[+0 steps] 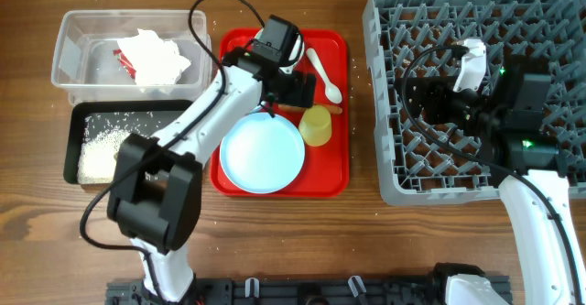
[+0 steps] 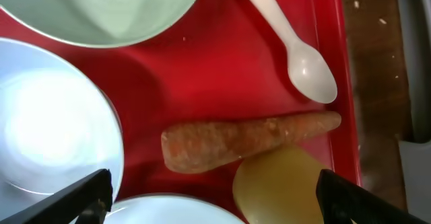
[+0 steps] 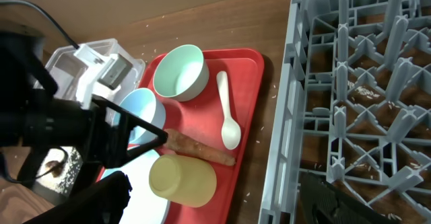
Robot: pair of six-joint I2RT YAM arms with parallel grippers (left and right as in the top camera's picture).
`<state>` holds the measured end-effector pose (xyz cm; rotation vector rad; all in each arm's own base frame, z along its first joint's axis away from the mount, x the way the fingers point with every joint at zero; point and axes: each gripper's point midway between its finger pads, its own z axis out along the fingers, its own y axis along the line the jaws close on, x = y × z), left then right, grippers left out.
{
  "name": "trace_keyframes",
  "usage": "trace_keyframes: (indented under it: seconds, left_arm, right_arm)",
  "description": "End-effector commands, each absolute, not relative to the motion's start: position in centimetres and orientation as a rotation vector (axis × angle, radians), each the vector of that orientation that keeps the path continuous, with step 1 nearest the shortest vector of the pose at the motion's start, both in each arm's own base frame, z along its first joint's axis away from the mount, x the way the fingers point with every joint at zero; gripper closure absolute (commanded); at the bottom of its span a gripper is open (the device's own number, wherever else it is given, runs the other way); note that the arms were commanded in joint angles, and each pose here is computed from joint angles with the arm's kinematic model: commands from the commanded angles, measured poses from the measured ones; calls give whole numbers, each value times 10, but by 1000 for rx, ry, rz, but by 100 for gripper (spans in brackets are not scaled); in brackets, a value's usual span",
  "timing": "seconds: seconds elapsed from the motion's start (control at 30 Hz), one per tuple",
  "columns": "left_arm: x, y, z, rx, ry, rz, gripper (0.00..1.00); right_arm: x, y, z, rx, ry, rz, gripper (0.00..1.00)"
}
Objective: Sort waste into correct bins and load items into the dishwasher rack
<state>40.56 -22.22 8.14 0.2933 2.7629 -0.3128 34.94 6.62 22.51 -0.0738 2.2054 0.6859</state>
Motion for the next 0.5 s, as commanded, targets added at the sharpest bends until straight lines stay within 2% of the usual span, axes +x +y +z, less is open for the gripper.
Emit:
trace_keyframes:
  seconds: [0.0, 0.1, 0.2, 0.27, 0.33, 0.37, 0.43, 0.47]
  left_arm:
    - [404, -223, 74, 254, 2789, -333, 3]
    - [408, -220, 76, 277, 2773, -323, 4]
    - [443, -222, 92, 562, 2563, -256, 3]
    - [465, -219, 101, 598, 2454, -161, 6]
    - [470, -221, 104, 590, 2429, -167, 9]
    - [470, -221, 105, 574, 2433, -172, 9]
    - [475, -198, 117, 314, 2504, -178, 2]
    - [477, -170, 138, 140, 2541, -188, 0]
  right_arm:
    - [352, 68, 234, -90, 2185, 690, 16]
    - [352, 68, 234, -91, 2184, 689, 16]
    - [354, 67, 236, -94, 2172, 683, 17]
    - [355, 67, 237, -93, 2169, 683, 16]
    - [354, 67, 236, -90, 2176, 685, 16]
    - [354, 67, 235, -91, 2176, 685, 16]
    - [358, 74, 248, -122, 2129, 702, 20]
    - [362, 81, 262, -139, 2095, 695, 21]
